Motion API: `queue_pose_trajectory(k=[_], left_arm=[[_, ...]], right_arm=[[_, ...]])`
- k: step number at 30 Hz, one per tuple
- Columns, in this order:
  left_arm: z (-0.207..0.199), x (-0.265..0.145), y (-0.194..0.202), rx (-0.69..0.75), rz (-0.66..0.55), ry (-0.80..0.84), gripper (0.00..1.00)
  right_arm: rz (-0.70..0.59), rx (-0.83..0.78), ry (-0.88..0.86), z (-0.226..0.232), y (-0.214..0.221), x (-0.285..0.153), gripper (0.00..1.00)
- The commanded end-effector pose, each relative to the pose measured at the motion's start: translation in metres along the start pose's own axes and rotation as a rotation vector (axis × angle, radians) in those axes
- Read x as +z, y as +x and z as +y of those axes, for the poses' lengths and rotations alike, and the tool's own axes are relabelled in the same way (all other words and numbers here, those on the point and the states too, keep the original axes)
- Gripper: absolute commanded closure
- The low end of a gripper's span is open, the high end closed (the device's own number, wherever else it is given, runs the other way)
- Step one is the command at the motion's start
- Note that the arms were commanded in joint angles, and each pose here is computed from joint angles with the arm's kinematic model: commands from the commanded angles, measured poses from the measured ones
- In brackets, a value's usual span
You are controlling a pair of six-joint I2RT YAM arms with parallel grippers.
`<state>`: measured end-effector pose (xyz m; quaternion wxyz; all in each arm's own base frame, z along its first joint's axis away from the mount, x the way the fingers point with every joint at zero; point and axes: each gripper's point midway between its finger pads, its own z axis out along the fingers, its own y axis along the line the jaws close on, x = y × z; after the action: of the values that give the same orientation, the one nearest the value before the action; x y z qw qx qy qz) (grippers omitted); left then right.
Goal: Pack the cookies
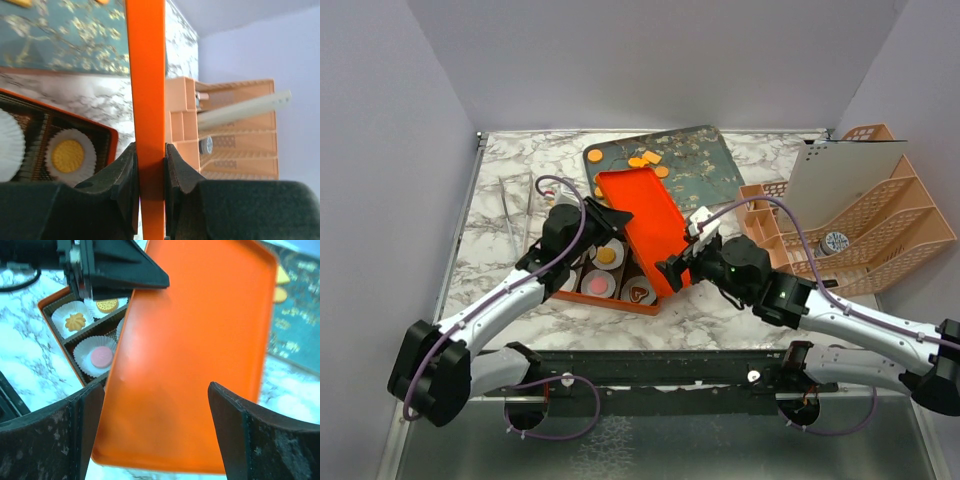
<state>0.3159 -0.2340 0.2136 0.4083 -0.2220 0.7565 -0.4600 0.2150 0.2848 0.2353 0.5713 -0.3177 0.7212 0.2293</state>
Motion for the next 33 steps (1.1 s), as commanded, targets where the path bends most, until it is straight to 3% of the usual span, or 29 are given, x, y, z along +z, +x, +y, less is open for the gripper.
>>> queue_pose_trajectory(k=[1, 5, 11, 25, 33], left_arm=[[-0.005, -0.021, -0.048, -0.029, -0.124, -0.132, 1.00], [-0.005, -0.038, -0.070, -0.021, -0.189, -0.200, 1.00], [-0.018, -0.059, -0.084, -0.040, -0.259, -0.168, 1.00], [-0.031, -0.086, -0.098, -0.105, -0.335, -0.136, 1.00], [-0.039, -0.091, -0.091, -0.138, -0.306, -0.086, 1.00]], right_arm=[[-0.083, -0.274, -0.169, 0.016, 0.004, -0.017, 0.07], [-0.175, -0.431, -0.194, 0.016, -0.001, -0.024, 0.07], [-0.186, -0.636, -0.285, 0.030, 0.010, -0.010, 0.10], [-0.280, -0.794, -0.304, 0.044, 0.020, 0.026, 0.15], [-0.311, -0.798, -0.199, 0.036, 0.021, 0.049, 0.36]])
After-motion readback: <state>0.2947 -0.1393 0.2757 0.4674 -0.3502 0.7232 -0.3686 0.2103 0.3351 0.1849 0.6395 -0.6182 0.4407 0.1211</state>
